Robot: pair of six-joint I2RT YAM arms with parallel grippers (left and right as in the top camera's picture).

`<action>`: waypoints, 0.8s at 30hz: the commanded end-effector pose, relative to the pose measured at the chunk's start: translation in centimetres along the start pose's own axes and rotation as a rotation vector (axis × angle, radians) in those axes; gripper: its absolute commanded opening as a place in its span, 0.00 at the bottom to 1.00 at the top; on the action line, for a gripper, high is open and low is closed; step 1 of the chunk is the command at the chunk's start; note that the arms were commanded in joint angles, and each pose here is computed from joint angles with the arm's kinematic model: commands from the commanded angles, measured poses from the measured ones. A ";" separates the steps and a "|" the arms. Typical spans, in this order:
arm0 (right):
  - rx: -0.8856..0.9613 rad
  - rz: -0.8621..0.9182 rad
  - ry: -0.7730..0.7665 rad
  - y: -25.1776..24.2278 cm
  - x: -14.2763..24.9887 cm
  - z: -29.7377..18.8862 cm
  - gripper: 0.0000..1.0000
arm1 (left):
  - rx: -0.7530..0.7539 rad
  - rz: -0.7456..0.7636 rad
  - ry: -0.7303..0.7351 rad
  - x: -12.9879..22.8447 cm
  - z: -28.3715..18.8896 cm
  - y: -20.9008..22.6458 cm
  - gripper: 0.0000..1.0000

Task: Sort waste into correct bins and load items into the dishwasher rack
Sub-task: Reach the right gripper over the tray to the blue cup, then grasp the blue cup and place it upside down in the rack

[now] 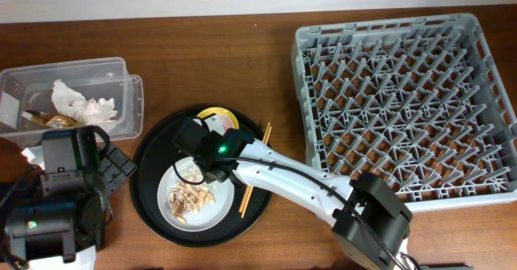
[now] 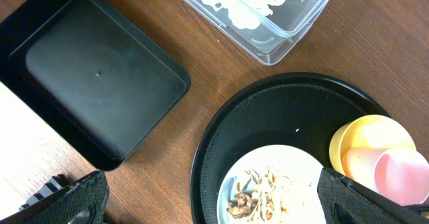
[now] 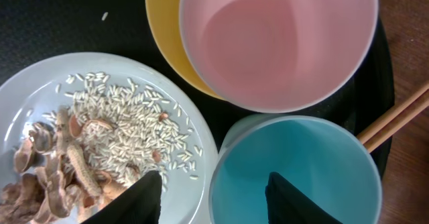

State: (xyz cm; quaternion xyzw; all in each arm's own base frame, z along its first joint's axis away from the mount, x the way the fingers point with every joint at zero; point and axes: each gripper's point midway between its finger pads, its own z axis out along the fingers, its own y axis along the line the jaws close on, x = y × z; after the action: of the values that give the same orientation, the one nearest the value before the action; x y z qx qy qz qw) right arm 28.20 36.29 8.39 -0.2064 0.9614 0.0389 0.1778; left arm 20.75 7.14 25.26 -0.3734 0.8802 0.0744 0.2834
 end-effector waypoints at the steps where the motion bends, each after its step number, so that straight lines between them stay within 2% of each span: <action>1: 0.047 -0.010 0.025 -0.1 1.2 1.6 0.51 | -0.002 -0.019 -0.014 -0.4 -0.2 0.1 0.99; 2: 0.045 -0.016 0.023 0.1 1.2 1.5 0.49 | -0.002 -0.018 -0.014 -0.4 -0.2 0.1 0.99; 4: 0.044 -0.015 0.021 0.1 1.2 1.5 0.35 | -0.002 -0.018 -0.014 -0.4 -0.2 0.1 0.99; 5: 0.044 -0.015 0.021 0.1 1.2 1.5 0.34 | -0.002 -0.018 -0.014 -0.4 -0.2 0.1 0.99; 8: 0.046 -0.016 0.025 0.0 1.2 1.3 0.16 | -0.002 -0.018 -0.014 -0.4 -0.2 0.1 0.99; 10: 0.043 -0.014 0.021 -0.1 1.1 0.8 0.12 | -0.002 -0.018 -0.014 -0.4 -0.2 0.1 0.99; 11: 0.037 -0.012 0.012 -0.1 0.9 0.3 0.06 | -0.002 -0.018 -0.014 -0.4 -0.2 0.1 0.99; 18: 0.031 0.020 -0.016 -1.7 -0.6 -4.3 0.04 | -0.002 -0.018 -0.014 -0.4 -0.2 0.1 0.99; 21: 0.014 0.089 -0.029 -4.7 -2.0 -9.1 0.04 | -0.002 -0.018 -0.014 -0.4 -0.2 0.1 0.99; 24: -0.159 0.135 -0.099 -7.1 -4.2 -15.2 0.04 | -0.002 -0.018 -0.014 -0.4 -0.2 0.1 0.99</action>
State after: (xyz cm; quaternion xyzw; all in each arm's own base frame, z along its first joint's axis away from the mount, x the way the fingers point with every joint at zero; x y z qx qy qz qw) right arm 28.90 30.40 16.95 -0.1559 0.9728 0.0432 0.1657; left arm 20.76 7.14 25.27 -0.3734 0.8801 0.0744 0.2836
